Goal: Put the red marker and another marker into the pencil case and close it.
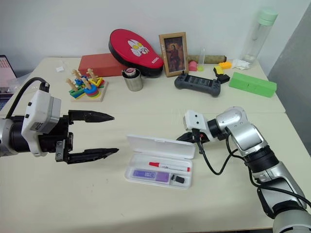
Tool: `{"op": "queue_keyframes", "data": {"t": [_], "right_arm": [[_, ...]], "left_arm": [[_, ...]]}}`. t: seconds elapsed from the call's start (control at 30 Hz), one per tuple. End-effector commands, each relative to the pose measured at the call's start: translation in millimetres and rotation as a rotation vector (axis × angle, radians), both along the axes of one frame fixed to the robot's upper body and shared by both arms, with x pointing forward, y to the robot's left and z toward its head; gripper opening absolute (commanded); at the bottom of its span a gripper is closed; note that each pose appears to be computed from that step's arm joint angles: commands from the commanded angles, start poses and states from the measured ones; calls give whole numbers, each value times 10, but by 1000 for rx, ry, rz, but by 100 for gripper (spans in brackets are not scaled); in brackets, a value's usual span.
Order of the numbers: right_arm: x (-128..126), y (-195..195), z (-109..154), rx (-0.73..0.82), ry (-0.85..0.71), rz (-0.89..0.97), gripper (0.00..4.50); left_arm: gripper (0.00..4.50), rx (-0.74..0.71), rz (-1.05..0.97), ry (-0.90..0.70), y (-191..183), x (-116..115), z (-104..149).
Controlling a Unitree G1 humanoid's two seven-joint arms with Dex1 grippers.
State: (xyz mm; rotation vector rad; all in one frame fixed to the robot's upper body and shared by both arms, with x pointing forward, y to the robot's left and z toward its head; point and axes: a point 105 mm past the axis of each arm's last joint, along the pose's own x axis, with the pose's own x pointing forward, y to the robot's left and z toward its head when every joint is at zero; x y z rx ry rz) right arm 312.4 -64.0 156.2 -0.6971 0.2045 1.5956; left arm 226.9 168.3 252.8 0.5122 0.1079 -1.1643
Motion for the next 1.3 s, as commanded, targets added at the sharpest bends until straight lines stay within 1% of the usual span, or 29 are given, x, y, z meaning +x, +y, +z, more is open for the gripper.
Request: {"op": "queue_keyframes", "data": {"t": [0.03,0.3,0.53,0.67,0.87,1.3], "right_arm": [[-37,126,152,3,-72,69,5],[-128,303,289,32,-109,139,5],[-198,383,372,41,-129,192,5],[-237,398,342,32,-116,209,5],[-255,404,206,11,-92,204,5],[-421,446,81,1,-26,226,5]], "left_arm": [[450,-1,-4,-19,-18,-30,24],[450,23,-53,69,-48,-203,-108],[450,16,-56,61,-81,-199,-109],[450,15,-54,59,-84,-191,-104],[450,13,-46,53,-82,-181,-95],[450,26,-38,76,-46,-227,-110]]}}
